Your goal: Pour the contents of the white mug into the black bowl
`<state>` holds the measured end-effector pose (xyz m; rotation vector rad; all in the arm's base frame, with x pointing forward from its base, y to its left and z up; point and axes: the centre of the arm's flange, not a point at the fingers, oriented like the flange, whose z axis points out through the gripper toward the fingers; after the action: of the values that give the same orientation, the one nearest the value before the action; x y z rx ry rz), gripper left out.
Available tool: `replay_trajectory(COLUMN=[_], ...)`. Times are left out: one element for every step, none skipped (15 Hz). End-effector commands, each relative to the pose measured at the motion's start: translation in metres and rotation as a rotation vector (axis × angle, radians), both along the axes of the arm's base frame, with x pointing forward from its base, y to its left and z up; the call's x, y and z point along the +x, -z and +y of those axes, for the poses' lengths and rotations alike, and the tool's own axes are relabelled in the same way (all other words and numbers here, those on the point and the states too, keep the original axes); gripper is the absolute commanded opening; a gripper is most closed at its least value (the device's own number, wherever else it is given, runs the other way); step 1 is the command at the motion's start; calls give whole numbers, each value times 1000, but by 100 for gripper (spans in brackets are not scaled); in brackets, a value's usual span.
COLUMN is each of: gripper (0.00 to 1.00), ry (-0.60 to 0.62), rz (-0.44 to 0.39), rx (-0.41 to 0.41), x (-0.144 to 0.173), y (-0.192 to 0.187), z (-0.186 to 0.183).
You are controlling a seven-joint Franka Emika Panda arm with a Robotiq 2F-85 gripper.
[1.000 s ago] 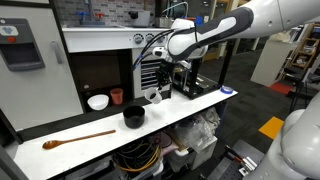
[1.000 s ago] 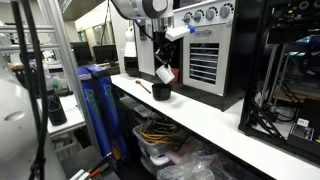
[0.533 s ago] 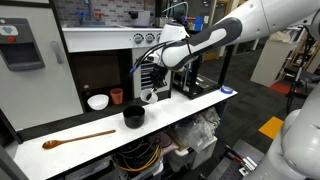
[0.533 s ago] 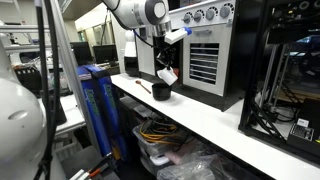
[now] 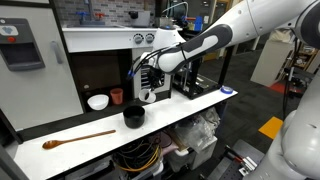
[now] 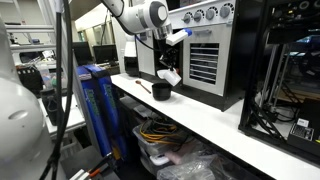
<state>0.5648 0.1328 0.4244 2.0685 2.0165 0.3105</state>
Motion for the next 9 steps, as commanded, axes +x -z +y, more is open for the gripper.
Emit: replay_trajectory(gripper=[2,2,2,2,2,2,2,2,2], ry=[8,6,8,6,6,3,0,-2,-4], rz=[-20,-20,-21,-24,-26,-28,-30,-34,-38], rx=[-42,-56,-71,-82,-93,-104,-114,-122,-132], x=[12,12,11,10,10,9,8,8,7], y=[3,5,7,8,10,12,14,15,17], z=[17,20,25,29,32,36,40,42,45])
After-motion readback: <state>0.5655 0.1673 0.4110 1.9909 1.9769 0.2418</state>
